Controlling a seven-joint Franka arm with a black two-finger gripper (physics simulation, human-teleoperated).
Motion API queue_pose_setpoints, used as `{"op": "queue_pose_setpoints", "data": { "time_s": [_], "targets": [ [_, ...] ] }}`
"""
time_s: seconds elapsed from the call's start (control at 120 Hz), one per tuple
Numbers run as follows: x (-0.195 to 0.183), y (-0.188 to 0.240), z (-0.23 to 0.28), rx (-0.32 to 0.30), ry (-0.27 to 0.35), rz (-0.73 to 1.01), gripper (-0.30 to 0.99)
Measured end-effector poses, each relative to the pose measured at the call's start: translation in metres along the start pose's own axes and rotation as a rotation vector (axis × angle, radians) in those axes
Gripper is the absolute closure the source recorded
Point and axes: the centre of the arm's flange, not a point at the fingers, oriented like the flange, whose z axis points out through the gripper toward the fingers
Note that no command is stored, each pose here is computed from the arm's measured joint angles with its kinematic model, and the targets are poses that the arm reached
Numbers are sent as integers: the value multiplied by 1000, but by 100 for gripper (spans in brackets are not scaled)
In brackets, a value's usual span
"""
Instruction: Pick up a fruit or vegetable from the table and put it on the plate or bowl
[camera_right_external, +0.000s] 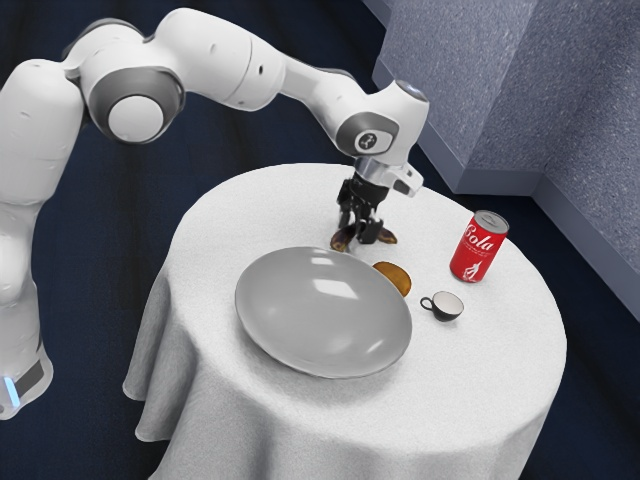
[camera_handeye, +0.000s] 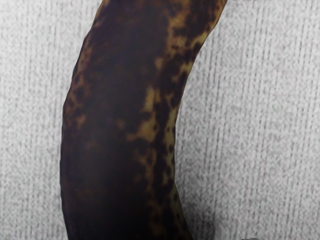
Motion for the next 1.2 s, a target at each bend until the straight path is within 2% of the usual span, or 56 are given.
{"op": "queue_pose_setpoints", "data": {
  "time_s": [0.083, 0.158, 0.283, 0.483, 0.592, 0.692, 0.767, 0.95, 1.183, 1.2],
  "targets": [
    [1, 0, 2, 1, 0, 0, 44],
    [1, -1, 2, 8, 2, 3, 49],
    [1, -7, -1, 23, 10, -1, 50],
    [1, -11, -30, 54, 58, 3, 51],
    [-9, -10, -62, 62, 94, 8, 52],
    [-24, 0, -81, 67, 96, 23, 53],
    [-49, 20, -89, 62, 84, 53, 52],
    [-109, 106, -85, 84, 45, 181, 52],
    [-144, 203, -67, 100, 18, 319, 52],
    [-146, 207, -67, 100, 17, 323, 48]
  ]
}}
